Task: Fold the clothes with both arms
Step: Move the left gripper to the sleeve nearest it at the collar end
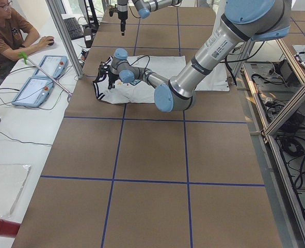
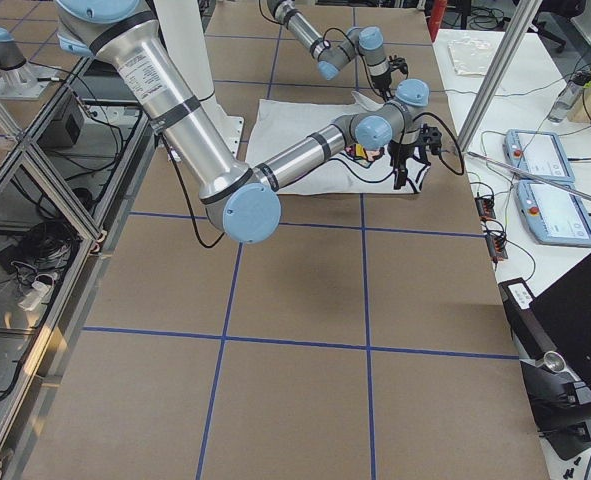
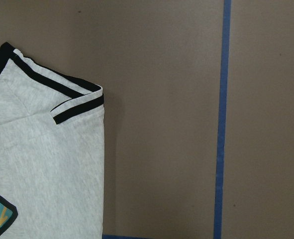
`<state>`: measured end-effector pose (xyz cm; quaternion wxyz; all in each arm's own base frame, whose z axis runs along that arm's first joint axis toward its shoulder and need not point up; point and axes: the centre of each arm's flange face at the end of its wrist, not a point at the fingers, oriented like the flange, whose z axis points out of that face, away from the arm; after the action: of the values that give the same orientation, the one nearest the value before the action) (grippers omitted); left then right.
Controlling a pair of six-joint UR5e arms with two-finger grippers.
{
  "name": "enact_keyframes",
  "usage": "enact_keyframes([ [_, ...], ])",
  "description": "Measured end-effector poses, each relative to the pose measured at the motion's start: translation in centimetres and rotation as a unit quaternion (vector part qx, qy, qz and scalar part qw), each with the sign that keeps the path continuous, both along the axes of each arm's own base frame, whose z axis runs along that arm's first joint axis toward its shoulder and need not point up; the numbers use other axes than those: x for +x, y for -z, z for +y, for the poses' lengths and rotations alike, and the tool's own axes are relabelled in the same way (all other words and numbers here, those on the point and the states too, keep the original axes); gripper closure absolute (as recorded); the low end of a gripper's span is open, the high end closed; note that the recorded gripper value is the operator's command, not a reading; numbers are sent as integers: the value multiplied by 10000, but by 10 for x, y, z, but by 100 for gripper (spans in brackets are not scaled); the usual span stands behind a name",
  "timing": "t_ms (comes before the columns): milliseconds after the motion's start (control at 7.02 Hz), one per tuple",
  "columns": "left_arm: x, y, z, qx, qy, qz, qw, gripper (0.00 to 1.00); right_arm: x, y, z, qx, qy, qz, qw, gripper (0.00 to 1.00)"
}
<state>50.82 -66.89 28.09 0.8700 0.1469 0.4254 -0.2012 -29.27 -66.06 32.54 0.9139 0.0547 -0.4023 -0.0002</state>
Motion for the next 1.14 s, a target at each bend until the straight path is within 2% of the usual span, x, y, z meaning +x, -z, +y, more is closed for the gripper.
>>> enact_keyframes([
  [285, 5, 6, -17, -148, 300, 238, 9992, 100, -2, -2, 0, -6, 22, 11, 10000, 0],
  [570, 7, -6, -28, -123, 576, 362, 9976, 100, -5, -5, 1, -16, 46, 31, 10000, 0],
  [1139, 17, 2, -33, -46, 710, 660, 9953, 100, -8, -19, 6, -75, 89, 96, 9999, 0],
])
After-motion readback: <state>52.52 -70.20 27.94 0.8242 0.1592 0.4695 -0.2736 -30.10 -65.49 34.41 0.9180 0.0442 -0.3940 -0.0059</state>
